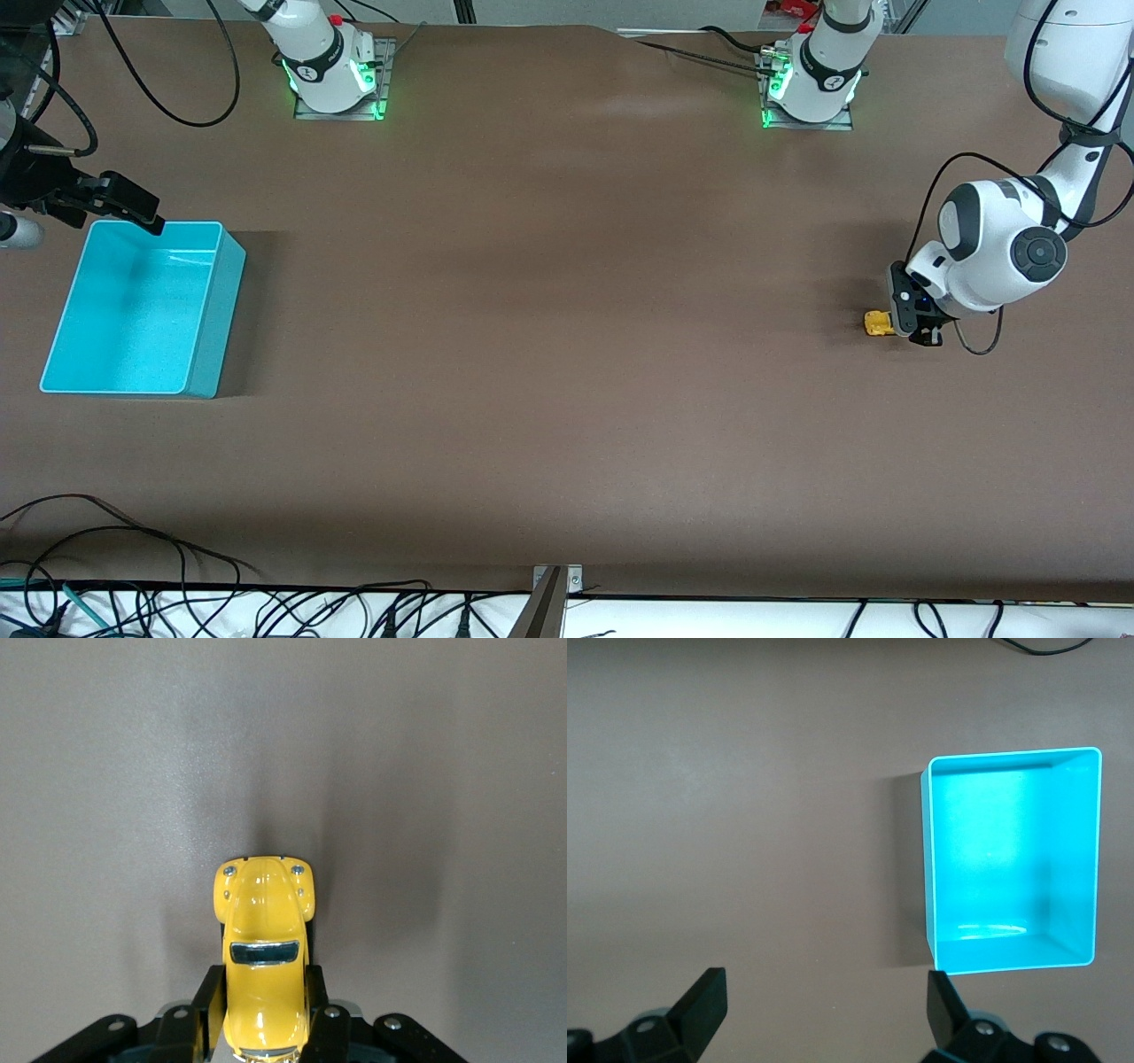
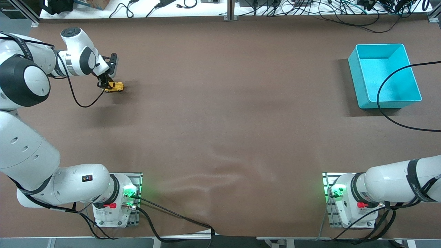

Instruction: Wind up and store yellow beetle car

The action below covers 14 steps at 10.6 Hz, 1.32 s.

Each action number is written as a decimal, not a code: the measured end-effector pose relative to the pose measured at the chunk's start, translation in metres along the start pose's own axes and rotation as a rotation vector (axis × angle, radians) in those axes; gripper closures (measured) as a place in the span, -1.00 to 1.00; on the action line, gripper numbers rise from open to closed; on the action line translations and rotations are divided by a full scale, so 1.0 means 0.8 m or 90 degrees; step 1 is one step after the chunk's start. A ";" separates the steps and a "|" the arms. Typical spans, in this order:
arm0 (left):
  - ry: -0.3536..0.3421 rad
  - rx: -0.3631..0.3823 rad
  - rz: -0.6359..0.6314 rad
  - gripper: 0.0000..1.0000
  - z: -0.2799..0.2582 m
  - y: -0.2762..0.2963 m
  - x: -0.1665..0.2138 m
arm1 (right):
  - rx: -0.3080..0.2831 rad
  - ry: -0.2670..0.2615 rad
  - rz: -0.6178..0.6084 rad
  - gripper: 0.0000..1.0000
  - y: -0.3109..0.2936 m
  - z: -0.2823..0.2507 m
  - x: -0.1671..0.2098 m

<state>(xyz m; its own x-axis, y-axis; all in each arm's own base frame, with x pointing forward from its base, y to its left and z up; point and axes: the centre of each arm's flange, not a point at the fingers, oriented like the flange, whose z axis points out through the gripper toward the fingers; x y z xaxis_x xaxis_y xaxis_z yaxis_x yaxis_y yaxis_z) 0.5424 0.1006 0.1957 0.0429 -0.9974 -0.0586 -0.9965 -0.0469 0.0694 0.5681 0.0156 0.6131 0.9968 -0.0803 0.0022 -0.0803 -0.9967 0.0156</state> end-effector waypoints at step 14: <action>0.034 -0.066 -0.045 -1.00 -0.024 -0.021 -0.004 | 0.000 0.000 0.000 -1.00 0.000 0.000 0.000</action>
<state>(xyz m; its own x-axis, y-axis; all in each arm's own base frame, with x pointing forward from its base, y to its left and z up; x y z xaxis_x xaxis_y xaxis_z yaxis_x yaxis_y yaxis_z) 0.5602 0.1038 0.2137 0.1199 -0.9927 -0.0138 -0.9782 -0.1205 0.1690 0.5680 0.0156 0.6132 0.9968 -0.0803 0.0025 -0.0803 -0.9966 0.0156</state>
